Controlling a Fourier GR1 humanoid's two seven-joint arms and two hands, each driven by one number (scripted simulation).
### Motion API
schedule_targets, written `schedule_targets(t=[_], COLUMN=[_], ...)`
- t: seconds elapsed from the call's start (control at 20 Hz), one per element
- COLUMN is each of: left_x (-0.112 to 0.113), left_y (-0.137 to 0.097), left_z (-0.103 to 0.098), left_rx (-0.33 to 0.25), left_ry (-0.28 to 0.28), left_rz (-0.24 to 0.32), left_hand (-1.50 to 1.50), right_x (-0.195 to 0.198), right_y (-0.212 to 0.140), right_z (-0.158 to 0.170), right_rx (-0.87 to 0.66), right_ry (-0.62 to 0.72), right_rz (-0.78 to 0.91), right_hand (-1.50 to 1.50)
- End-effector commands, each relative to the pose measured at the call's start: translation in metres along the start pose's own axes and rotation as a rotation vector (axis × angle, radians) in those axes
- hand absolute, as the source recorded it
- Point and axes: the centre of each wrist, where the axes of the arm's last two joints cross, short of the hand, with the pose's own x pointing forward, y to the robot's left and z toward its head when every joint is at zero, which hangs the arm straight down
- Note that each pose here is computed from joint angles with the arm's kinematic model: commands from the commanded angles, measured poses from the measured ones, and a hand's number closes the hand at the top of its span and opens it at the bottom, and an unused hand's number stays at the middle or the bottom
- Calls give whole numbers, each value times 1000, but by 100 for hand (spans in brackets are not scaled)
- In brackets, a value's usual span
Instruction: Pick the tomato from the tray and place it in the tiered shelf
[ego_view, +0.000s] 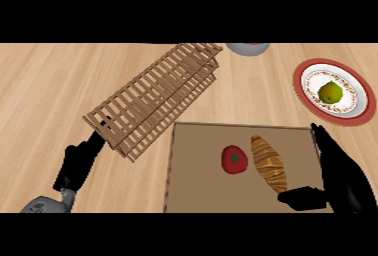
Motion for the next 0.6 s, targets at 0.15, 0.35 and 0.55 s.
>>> schedule_targets(t=[0.15,0.35,0.55], left_x=[0,-3,-1], left_y=[-10,-4,-8], left_z=[-5,0,-4], left_rx=[-35,-24,-19], left_ry=[-10,-2,-7], left_rz=[-1,-21,18], left_hand=[0,0,0], right_x=[71,97,118], right_y=[15,46,61], right_z=[5,-1,-14], right_rx=[23,124,154], right_ry=[154,179,224], right_rz=[153,138,163], right_hand=[-150,-150,-150])
